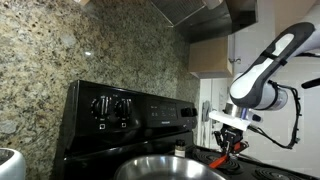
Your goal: Take the red spoon and mix the content in the pot
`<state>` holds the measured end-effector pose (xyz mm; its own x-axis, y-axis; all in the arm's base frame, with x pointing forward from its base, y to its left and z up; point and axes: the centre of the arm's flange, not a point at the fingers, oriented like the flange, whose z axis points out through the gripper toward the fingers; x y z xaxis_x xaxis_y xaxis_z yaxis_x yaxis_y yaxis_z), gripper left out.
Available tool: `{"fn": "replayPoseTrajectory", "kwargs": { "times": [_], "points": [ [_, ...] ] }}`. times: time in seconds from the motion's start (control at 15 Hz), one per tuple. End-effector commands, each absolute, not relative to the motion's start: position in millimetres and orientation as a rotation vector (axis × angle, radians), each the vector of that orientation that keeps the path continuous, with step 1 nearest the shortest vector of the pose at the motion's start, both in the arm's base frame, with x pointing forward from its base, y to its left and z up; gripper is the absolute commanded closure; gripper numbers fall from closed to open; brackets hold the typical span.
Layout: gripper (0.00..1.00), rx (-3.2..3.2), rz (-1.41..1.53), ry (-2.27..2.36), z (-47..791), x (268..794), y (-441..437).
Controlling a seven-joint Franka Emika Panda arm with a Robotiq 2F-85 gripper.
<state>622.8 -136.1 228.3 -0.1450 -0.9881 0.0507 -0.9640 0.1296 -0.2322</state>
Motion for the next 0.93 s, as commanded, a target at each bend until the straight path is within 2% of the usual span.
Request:
{"fn": "replayPoseTrajectory", "kwargs": {
  "times": [0.0, 0.6, 0.67, 0.73, 0.87],
  "points": [
    [0.96, -1.995, -0.213, 2.292, 237.5, 624.5, -129.3],
    [0.96, -2.030, 0.026, 2.318, 210.9, 626.0, -120.8],
    [0.59, -2.025, 0.040, 2.328, 209.9, 625.4, -121.8],
    [0.58, -2.022, 0.015, 2.335, 208.8, 626.0, -122.5],
    [0.45, -2.032, 0.003, 2.351, 209.0, 626.0, -124.3]
  ]
}}
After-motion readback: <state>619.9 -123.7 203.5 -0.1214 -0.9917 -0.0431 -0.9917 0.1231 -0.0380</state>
